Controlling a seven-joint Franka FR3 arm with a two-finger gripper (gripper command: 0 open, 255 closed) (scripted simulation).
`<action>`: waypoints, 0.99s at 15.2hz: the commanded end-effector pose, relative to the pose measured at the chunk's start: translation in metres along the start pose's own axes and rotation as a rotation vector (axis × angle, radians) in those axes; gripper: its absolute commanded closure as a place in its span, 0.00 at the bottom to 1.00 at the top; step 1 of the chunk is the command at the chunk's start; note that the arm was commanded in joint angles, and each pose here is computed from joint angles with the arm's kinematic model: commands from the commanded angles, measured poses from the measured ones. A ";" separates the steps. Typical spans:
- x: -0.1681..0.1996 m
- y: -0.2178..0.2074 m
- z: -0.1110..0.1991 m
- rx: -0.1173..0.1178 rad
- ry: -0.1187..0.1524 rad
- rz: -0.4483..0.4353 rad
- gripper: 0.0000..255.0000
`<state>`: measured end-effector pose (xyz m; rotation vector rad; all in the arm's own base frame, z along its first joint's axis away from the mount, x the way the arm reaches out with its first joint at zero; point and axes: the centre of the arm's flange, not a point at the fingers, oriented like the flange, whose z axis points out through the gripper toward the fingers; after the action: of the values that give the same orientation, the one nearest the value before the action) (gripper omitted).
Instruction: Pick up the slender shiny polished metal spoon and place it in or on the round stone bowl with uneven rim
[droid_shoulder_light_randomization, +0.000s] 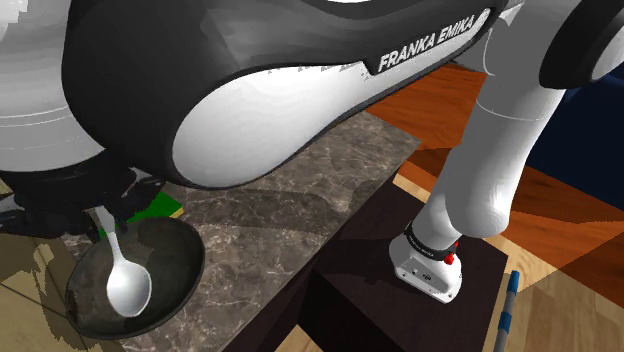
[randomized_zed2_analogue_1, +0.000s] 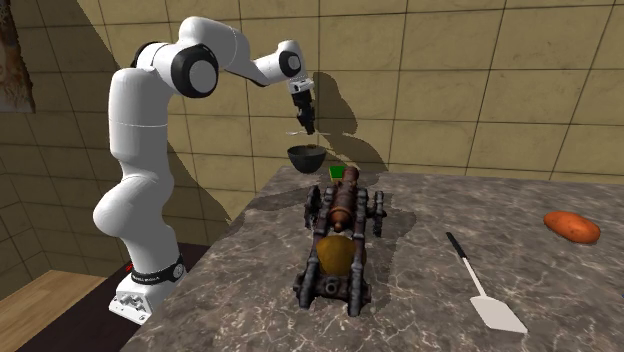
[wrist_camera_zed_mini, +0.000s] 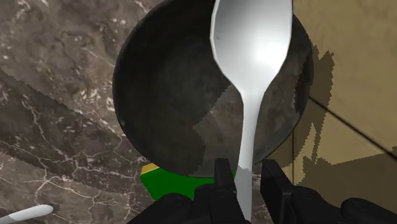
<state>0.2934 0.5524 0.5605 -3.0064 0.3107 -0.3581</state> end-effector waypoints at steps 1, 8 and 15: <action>-0.003 0.002 0.011 0.000 0.000 0.000 1.00; -0.012 0.006 0.046 0.000 0.000 0.000 1.00; -0.016 0.008 0.066 0.000 0.000 0.000 1.00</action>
<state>0.2925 0.5525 0.4931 -3.0063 0.3112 -0.3582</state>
